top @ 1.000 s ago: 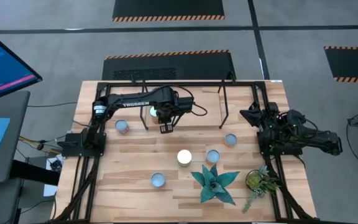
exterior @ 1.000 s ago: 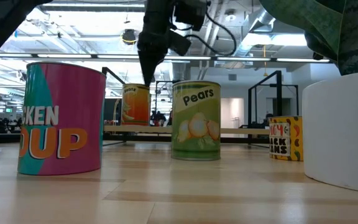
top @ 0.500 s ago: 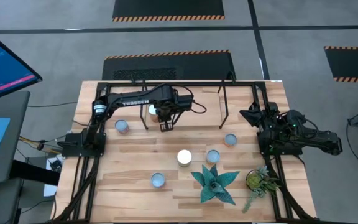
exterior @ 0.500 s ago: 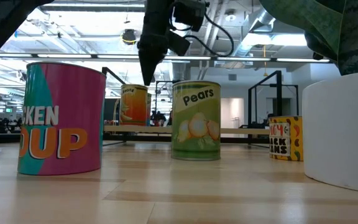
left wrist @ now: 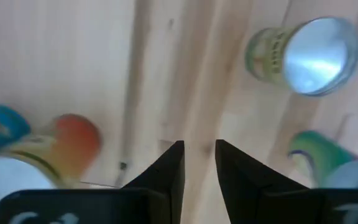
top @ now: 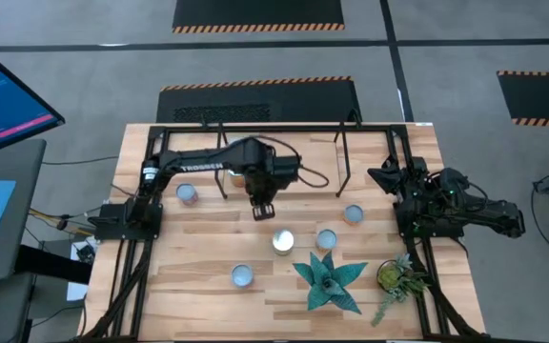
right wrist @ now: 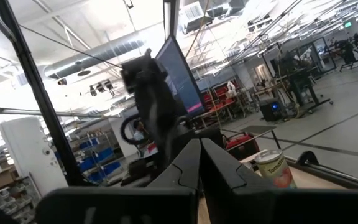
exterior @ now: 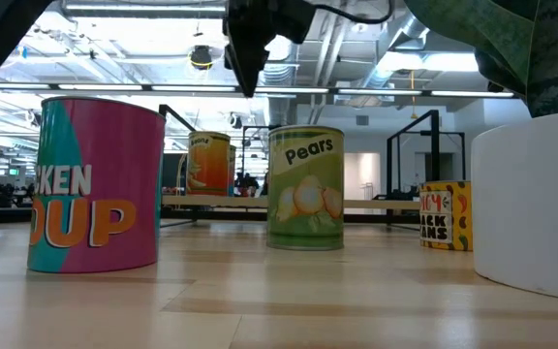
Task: Pick and place cans onto a shelf
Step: Put the canned pears on the shelf
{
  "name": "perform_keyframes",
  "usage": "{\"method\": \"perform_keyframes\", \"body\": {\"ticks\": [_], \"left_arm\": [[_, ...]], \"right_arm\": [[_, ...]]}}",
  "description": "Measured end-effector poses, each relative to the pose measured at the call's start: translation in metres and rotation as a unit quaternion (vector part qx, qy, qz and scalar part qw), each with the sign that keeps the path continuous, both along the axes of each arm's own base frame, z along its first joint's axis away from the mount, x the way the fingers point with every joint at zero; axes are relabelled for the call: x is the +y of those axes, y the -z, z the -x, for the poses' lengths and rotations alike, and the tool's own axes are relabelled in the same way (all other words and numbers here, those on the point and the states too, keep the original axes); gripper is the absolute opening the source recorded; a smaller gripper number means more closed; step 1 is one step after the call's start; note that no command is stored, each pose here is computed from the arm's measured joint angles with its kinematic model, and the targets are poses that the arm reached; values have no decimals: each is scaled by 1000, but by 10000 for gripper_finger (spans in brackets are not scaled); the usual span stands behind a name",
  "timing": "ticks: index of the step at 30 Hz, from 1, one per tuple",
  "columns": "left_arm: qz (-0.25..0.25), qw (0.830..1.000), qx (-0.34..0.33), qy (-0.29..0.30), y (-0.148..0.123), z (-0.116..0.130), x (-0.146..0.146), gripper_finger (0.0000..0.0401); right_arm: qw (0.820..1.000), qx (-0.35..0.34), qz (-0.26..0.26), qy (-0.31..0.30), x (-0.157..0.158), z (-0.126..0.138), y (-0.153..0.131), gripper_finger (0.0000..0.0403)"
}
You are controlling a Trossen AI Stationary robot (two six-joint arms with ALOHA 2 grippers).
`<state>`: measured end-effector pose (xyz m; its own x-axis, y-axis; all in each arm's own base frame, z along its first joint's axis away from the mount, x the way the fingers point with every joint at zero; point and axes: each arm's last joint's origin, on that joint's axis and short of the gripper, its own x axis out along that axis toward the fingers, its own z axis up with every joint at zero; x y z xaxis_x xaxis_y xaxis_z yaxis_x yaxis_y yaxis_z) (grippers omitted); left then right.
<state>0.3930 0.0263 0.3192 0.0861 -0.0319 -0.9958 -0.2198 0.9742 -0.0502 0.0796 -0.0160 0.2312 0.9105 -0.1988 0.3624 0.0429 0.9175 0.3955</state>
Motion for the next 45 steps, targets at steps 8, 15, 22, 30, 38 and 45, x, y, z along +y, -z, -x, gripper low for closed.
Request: {"method": "perform_keyframes", "body": {"ticks": [8,15,22,30,38,45], "left_arm": [[5,997,-29,-68,3,-10,-40,81],[-10,991,-72,-112,2,-18,-52,110],[-49,982,-54,-174,27,-31,-52,132],[-15,993,-59,-104,35,-38,-64,133],[38,988,-43,-141,62,-42,-60,133],[20,989,-45,-142,64,-42,-58,133]], "right_arm": [[1000,0,-3,-29,1,0,0,38],[996,-1,-32,-89,4,-1,0,38],[992,-7,-59,-107,5,-1,0,38],[992,-6,-60,-108,5,-1,0,38],[989,-1,-50,-137,6,-1,0,38],[990,-1,-51,-134,6,-1,0,38]]}}
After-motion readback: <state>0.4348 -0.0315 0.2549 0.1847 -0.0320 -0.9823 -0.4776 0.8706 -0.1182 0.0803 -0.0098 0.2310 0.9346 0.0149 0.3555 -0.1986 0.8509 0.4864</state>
